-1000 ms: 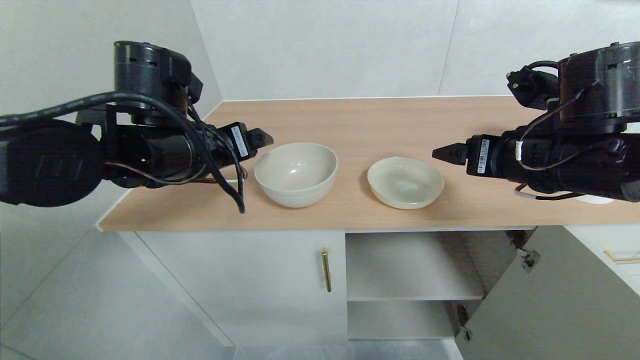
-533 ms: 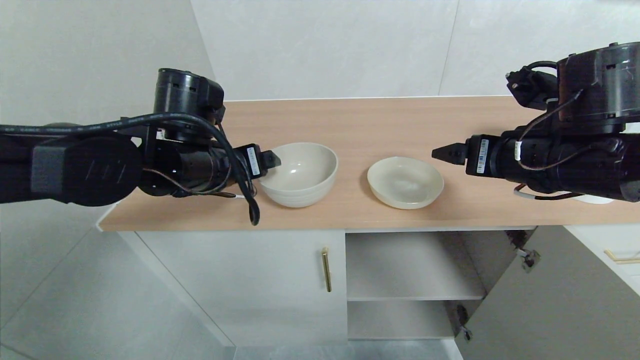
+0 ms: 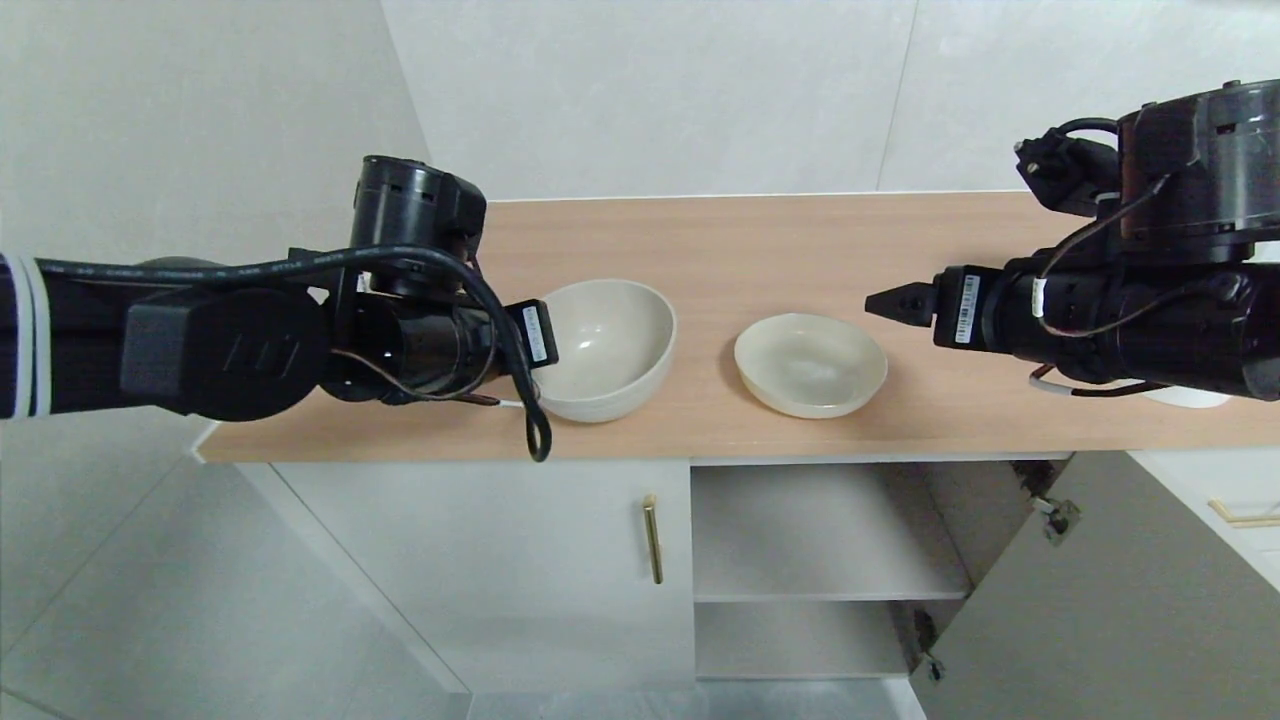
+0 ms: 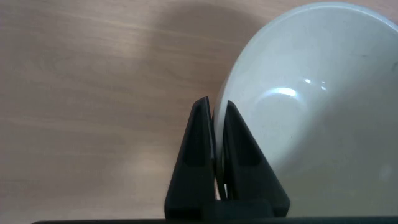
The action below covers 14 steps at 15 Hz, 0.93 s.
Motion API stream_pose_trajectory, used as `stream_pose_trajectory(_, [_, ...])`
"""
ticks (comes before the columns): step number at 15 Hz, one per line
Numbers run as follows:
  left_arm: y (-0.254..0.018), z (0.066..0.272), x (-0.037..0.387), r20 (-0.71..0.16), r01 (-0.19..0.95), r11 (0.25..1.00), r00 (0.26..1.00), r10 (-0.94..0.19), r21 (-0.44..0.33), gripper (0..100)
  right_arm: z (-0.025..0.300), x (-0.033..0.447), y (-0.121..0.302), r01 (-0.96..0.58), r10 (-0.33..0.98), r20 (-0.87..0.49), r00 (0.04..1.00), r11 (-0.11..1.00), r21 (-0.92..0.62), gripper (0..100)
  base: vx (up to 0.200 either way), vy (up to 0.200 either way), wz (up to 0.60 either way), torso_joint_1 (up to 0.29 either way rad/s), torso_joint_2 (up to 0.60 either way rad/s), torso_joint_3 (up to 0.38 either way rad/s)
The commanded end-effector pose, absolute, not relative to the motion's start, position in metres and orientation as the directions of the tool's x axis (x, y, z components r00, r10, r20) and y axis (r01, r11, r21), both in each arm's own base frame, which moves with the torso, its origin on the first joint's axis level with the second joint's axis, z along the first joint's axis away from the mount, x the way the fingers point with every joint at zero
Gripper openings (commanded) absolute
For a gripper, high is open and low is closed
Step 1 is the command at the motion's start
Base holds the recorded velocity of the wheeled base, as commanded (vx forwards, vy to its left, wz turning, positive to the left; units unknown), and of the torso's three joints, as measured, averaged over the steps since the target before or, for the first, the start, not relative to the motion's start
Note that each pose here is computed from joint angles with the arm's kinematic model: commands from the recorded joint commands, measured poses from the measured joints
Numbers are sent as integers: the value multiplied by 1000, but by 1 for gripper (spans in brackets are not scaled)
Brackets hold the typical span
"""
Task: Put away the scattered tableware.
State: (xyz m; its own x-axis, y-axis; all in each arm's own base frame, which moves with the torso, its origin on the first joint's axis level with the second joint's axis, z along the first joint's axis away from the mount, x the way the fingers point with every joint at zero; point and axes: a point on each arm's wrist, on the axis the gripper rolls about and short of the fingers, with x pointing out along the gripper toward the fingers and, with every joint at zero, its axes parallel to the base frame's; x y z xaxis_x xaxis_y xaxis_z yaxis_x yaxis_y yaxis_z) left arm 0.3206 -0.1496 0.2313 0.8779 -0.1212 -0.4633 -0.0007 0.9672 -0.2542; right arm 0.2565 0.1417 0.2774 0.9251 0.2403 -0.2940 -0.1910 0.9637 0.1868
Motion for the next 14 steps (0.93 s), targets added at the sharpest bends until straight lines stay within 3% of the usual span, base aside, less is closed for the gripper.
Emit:
stream_pose_trajectory(1, [-147, 241, 313, -443, 0, 962, 888, -126, -275, 0, 274, 259, 143, -189, 239, -306, 922, 965, 182, 100, 0, 0, 0, 0, 0, 0])
stream_pose_trajectory(5, [-137, 263, 293, -357, 24, 937, 921, -156, -347, 0, 255, 279, 153, -129, 172, -357, 918, 981, 142, 100, 0, 0, 0, 0, 0, 0])
stream_pose_trajectory(8, [-129, 272, 273, -255, 137, 908, 934, -252, -397, 0, 235, 299, 162, -73, 107, -397, 911, 992, 100, 100, 0, 0, 0, 0, 0, 0])
stream_pose_trajectory(14, [-127, 275, 266, -242, 186, 891, 921, -305, -414, 0, 223, 311, 168, -40, 78, -417, 906, 994, 98, 100, 0, 0, 0, 0, 0, 0])
